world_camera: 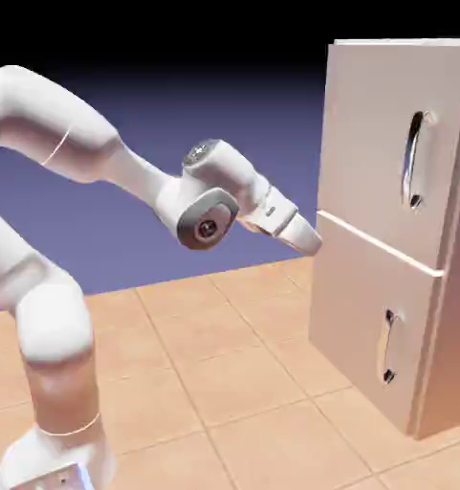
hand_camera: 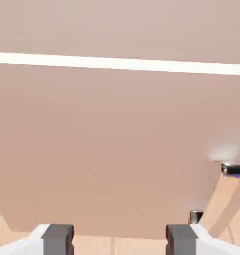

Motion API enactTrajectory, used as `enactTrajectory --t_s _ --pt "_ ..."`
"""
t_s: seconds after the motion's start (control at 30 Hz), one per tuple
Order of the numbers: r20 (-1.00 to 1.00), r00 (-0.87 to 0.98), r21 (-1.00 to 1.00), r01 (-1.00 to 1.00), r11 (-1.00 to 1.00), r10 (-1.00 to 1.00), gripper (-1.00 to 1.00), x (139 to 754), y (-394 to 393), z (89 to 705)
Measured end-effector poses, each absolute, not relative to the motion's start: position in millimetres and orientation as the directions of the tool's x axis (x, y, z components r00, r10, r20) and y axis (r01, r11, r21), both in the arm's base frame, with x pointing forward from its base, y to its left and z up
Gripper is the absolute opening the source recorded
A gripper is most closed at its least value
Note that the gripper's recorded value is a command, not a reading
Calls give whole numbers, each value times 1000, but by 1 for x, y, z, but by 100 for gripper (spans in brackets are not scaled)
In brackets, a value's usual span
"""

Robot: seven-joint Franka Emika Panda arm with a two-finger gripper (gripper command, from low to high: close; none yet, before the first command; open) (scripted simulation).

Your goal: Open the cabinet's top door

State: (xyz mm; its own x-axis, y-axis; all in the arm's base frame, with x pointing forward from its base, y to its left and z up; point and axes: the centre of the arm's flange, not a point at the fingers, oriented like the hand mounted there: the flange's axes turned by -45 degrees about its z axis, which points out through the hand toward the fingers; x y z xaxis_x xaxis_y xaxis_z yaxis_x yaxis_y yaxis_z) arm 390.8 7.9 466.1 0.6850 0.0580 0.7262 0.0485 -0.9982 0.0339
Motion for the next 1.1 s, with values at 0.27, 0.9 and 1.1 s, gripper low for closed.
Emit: enactTrajectory --t_s 0.27,0.9,1.1 --pt "799 595 48 76 -996 83 0 395 24 515" --pt "930 358 58 88 -994 86 0 389 23 593" --pt "956 283 53 82 -995 74 0 389 10 605"
